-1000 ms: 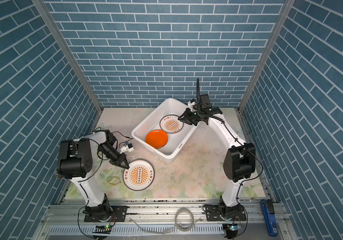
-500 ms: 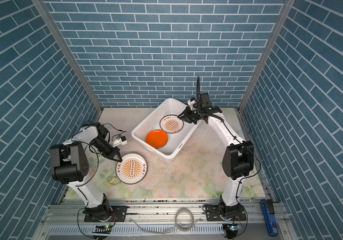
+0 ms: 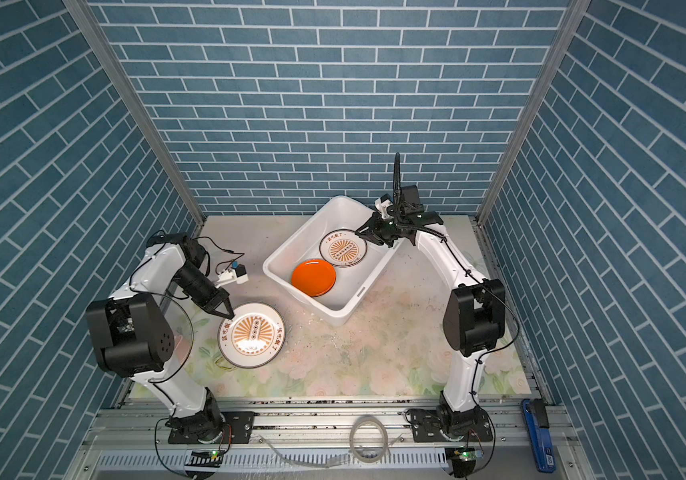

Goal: Place the plates into the plastic bin on the countertop
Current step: 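Close the left gripper on the plate rim and tilt the plate up, then carry the sunburst plate upright over the bin toward the waiting right gripper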

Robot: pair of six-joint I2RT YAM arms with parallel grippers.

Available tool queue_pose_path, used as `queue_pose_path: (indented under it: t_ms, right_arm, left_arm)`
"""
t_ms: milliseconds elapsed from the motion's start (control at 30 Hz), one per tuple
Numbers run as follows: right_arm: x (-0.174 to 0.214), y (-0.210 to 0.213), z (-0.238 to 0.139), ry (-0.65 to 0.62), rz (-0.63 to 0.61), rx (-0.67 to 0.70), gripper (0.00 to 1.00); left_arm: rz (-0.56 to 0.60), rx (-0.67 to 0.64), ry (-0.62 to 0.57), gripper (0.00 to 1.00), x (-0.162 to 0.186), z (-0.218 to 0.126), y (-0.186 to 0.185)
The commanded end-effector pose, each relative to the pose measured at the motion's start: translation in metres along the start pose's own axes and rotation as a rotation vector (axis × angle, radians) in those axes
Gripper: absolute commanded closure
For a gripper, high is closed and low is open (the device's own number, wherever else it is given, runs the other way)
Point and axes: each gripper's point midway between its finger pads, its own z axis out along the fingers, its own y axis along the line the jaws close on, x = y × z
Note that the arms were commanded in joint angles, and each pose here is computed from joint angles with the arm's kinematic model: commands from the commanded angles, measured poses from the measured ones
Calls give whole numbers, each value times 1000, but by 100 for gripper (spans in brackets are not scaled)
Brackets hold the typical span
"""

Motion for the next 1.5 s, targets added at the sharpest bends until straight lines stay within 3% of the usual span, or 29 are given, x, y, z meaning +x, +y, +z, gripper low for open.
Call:
queue_pose_path:
  t_ms: [0, 433, 833, 1100, 1267, 1467]
  right_arm:
    - [-9, 9, -1, -9, -16, -31, 81]
    - [-17, 11, 0, -12, -22, -33, 80]
    - [-24, 21, -4, -26, -43, -45, 80]
    - [-25, 43, -13, -16, -96, -88, 78]
    - [-20, 65, -22, -32, -157, -100, 72]
    - [-1, 78, -7, -4, -205, -70, 67]
  left_arm:
    - [56, 20, 6, 100, 9, -18, -23]
    - [136, -61, -103, 100, -12, -67, -47]
    - [203, -135, -297, 100, -92, -124, -69]
    - [161, -95, -478, 100, -165, -149, -65]
    - [135, -87, -566, 100, -201, -151, -55]
    - [136, -9, -562, 100, -222, -134, -56]
